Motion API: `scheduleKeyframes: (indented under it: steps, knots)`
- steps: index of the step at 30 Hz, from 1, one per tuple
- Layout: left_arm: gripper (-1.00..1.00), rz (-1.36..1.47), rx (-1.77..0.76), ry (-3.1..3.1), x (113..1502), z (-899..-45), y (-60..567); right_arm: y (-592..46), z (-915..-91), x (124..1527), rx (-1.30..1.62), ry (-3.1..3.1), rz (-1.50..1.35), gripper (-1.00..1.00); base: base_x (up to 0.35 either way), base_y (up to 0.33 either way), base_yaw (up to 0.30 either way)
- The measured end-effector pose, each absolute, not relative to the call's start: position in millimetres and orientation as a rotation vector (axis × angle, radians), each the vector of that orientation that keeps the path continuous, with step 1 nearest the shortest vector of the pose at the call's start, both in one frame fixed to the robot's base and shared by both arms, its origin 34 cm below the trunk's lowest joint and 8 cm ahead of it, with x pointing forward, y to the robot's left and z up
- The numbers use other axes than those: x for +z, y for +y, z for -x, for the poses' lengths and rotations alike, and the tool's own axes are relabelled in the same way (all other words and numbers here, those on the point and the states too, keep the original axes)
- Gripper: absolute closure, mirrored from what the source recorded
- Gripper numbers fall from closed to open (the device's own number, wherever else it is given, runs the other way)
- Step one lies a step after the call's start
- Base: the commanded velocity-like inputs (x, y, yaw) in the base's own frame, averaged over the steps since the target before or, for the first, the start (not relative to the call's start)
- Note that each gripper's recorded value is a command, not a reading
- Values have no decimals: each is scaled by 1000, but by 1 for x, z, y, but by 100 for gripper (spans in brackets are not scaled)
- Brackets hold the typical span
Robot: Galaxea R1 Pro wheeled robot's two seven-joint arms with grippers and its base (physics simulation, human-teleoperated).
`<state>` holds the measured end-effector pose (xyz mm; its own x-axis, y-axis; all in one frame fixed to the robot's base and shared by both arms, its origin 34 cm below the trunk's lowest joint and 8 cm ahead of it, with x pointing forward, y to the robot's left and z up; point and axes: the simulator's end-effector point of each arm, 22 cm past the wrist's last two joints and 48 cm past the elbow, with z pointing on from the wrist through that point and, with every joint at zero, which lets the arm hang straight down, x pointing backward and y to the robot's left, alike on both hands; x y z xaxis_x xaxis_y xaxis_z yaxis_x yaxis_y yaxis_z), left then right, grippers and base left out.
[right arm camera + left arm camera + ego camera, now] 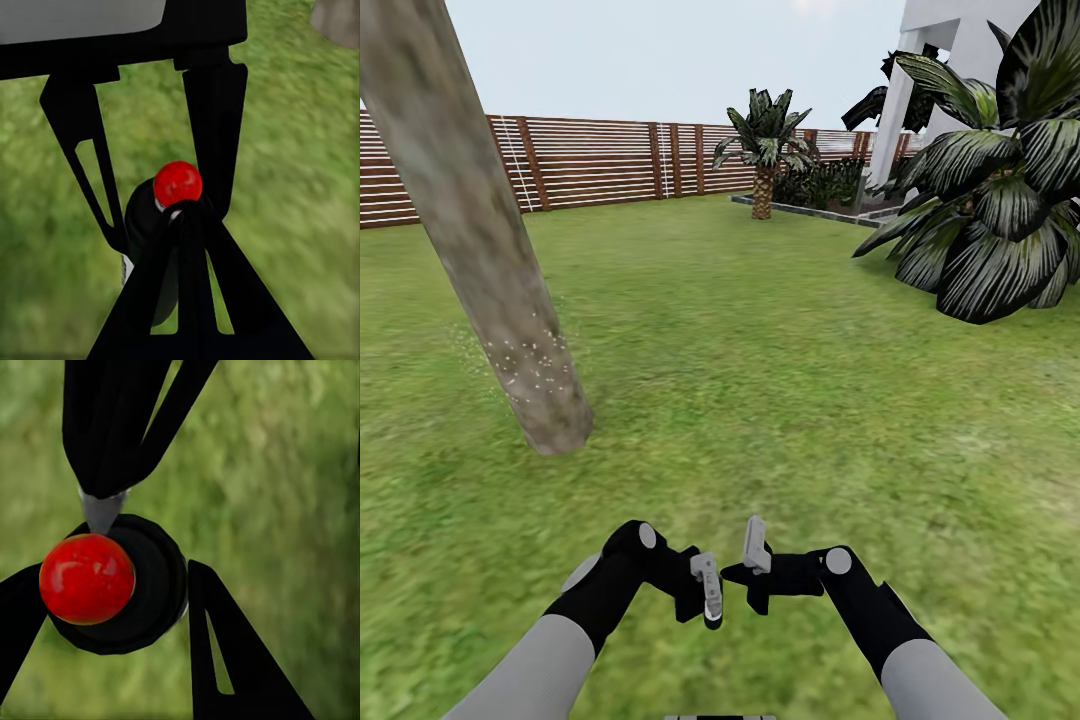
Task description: In the garden, pick up the pesticide atomizer on the floor and spray pesticide onto both trees until each tree trunk is fully covered.
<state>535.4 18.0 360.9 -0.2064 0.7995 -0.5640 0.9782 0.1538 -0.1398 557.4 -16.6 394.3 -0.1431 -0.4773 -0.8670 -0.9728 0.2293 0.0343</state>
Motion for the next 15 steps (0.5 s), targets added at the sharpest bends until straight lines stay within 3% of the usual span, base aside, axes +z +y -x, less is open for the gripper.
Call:
scheduleKeyframes:
  steps: [9, 15]
  knots:
    - [100, -1716, -718, 2128, 344, -521, 30, -16, -557, 394, 823, 1743, 1352, 100, 0, 0, 0]
    - [100, -1719, -619, 2244, 320, -523, 108, -16, -557, 394, 824, 1743, 1352, 100, 0, 0, 0]
